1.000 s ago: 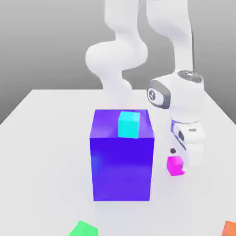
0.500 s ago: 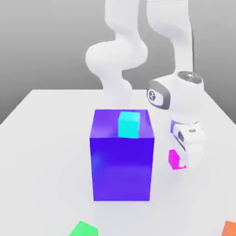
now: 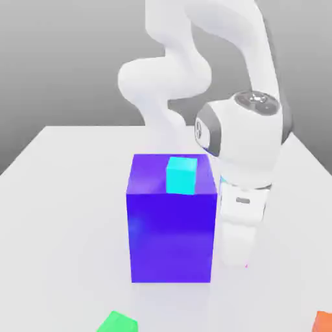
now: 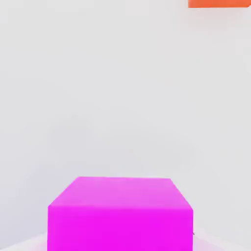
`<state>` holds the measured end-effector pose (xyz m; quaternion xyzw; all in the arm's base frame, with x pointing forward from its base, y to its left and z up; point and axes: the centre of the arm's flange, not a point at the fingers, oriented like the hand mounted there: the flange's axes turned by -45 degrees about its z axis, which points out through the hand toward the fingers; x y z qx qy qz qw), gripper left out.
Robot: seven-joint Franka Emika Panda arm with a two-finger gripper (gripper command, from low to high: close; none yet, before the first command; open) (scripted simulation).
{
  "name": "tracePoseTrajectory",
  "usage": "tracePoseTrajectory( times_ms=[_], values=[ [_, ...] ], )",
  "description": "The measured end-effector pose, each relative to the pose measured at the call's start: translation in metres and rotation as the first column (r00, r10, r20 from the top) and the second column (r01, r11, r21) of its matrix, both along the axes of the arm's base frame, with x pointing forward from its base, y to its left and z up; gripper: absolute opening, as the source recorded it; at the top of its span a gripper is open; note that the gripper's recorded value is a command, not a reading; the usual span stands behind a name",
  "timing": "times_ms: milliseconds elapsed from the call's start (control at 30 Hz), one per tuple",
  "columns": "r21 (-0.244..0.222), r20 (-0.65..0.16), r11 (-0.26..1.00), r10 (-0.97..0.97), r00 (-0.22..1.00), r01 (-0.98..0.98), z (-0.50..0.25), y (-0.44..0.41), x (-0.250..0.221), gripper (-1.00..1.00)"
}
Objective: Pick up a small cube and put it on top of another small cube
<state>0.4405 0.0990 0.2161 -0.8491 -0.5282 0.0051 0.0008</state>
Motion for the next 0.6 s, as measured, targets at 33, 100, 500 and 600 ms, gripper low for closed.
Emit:
tracePoseTrajectory(
  times_ms=[33,100,500,600],
  values=[
    [0.0,0.0,0.998,-0.065,0.998,0.065,0.003,-0.016,0.014,-1.0],
    [0.001,0.001,0.98,-0.198,0.98,0.198,0.009,-0.054,0.041,-1.0],
    [0.005,0.008,0.819,-0.574,0.819,0.574,-0.03,-0.179,0.08,1.0],
    [0.005,0.008,0.819,-0.574,0.819,0.574,-0.03,-0.179,0.08,1.0]
  ],
)
